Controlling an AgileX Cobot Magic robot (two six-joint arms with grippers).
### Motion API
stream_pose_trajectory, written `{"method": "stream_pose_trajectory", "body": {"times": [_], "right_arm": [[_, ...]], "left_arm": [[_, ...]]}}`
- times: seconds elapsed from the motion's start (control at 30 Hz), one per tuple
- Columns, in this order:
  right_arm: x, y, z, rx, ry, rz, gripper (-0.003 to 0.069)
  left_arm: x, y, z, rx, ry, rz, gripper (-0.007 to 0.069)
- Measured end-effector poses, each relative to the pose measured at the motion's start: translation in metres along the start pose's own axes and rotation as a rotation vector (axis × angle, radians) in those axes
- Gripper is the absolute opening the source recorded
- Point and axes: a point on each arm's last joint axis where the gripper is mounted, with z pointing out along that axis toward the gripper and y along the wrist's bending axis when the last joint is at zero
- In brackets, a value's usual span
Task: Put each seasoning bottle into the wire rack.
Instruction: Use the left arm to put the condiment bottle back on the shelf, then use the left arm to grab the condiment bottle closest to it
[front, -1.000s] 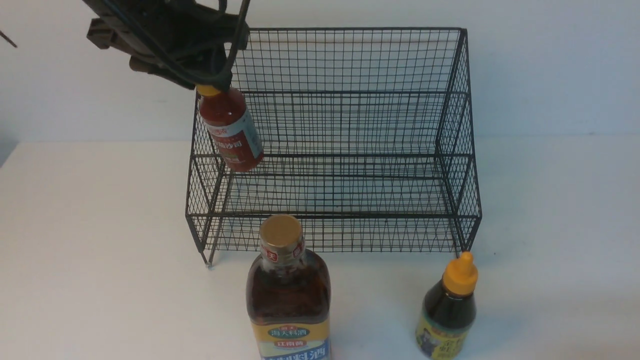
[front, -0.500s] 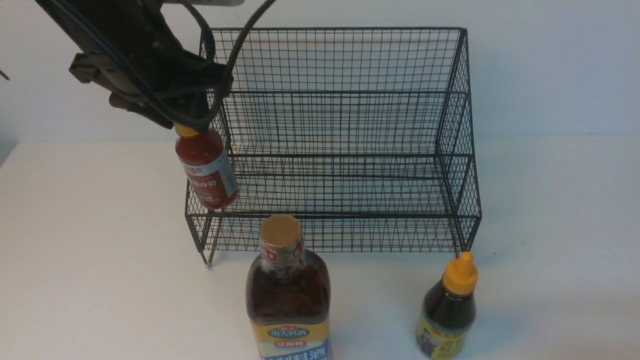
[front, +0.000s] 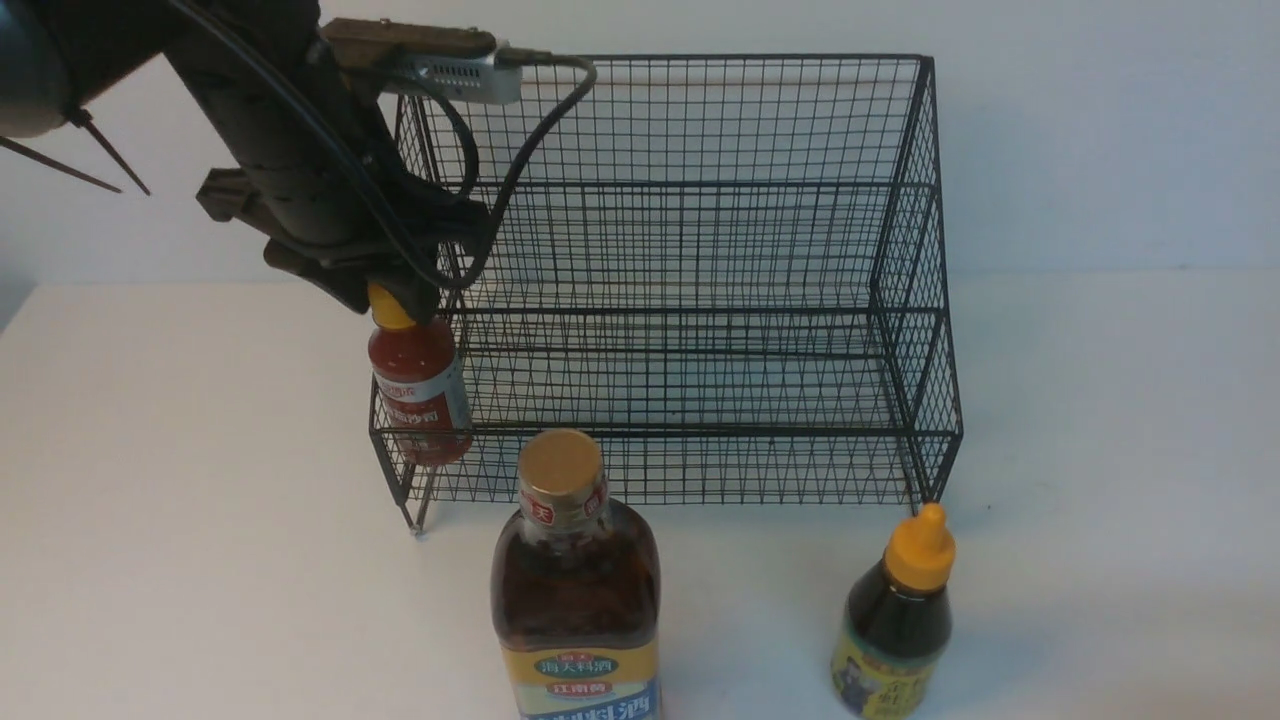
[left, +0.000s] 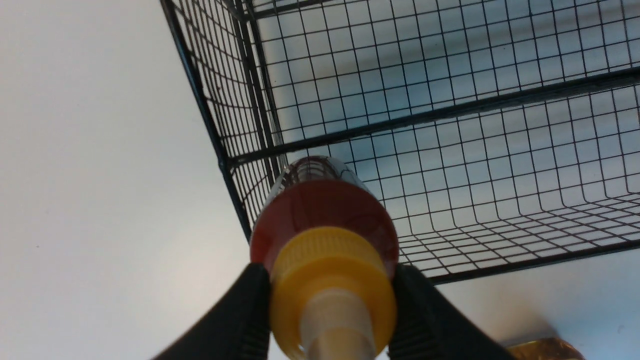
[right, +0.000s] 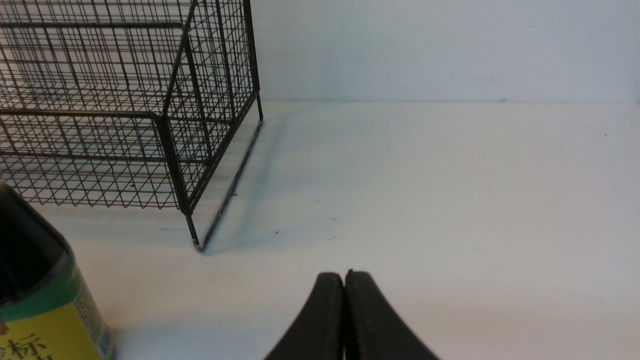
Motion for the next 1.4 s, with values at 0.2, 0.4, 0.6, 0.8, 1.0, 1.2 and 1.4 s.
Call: {"method": "stream_pose_trajectory", "body": {"times": [0.2, 0.4, 0.6, 0.8, 1.0, 1.2, 1.4], "right_arm": [[0.000, 0.000, 0.000, 0.000, 0.000, 0.000, -0.0008], [0.000, 0.000, 0.000, 0.000, 0.000, 0.000, -0.0008], [0.000, 0.000, 0.000, 0.000, 0.000, 0.000, -0.0008], [0.000, 0.000, 0.000, 0.000, 0.000, -0.015, -0.0008], [0.000, 0.000, 0.000, 0.000, 0.000, -0.015, -0.0008], [0.000, 0.000, 0.000, 0.000, 0.000, -0.015, -0.0008], [0.000, 0.000, 0.000, 0.000, 0.000, -0.015, -0.0008]], "left_arm": [[-0.001, 0.000, 0.007, -0.005, 0.016, -0.002, 0.0275], [-0.001, 0.001, 0.007, -0.021, 0.012, -0.045, 0.0275], [-0.002, 0.000, 0.007, -0.028, 0.002, -0.046, 0.0281], [-0.005, 0.005, 0.006, -0.074, -0.025, -0.048, 0.0389], [-0.004, 0.005, 0.006, -0.075, -0.020, -0.055, 0.0491], [-0.004, 0.005, 0.004, -0.076, -0.022, -0.056, 0.0524], [0.003, 0.005, -0.027, -0.068, -0.091, -0.058, 0.0524]]}}
